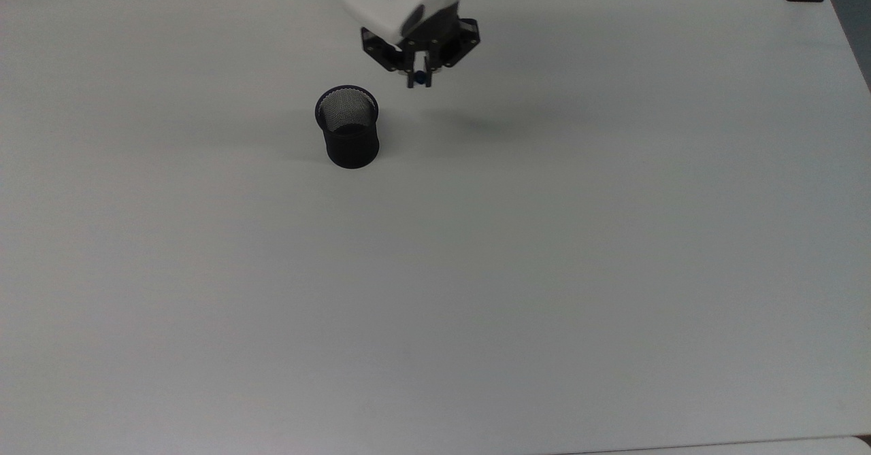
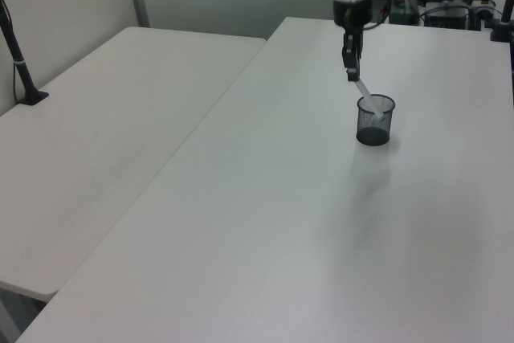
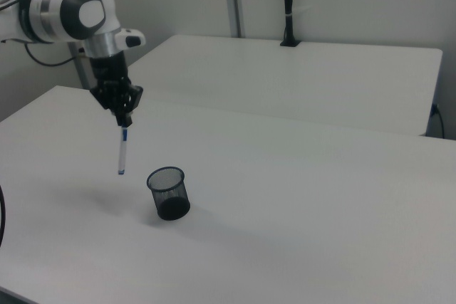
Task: Remove the marker
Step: 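Carry the marker beside the cup and lower it onto the table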
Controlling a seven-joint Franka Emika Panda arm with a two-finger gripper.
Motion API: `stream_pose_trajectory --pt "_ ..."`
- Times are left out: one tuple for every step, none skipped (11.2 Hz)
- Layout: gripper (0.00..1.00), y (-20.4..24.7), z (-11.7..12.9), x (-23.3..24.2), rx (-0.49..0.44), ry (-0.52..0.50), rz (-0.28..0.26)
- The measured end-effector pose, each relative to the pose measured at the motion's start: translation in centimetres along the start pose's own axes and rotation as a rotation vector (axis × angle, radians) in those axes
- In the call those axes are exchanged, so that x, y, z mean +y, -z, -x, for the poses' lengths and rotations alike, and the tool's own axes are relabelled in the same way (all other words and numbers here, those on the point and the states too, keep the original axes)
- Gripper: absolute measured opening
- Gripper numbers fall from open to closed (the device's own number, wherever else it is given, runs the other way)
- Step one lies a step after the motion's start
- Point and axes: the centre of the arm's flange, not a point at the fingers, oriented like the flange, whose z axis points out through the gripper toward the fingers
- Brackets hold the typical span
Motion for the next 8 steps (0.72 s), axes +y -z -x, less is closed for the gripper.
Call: stream_pose_trajectory --pt "0.17 -1.2 0.0 -1.4 -0.023 0.017 0.002" --pt "0.17 -2.6 0.0 -2.4 -0.050 0.027 0.005" --pt "0.17 -4.4 -0.1 -3.3 -0.084 0.038 0.007" --pt "0.17 -6.4 -0.3 -4.1 -0.111 0.043 0.010" --pt "0.17 -8.2 -0.8 -4.8 -0.120 0.028 0.011" --pt "0.17 -9.9 -1.3 -5.3 -0.124 0.013 0.012" --pt "0.17 -11.3 -1.8 -5.6 -0.126 0.003 0.011" --pt "0.17 -12.3 -2.3 -5.6 -0.120 0.000 0.009"
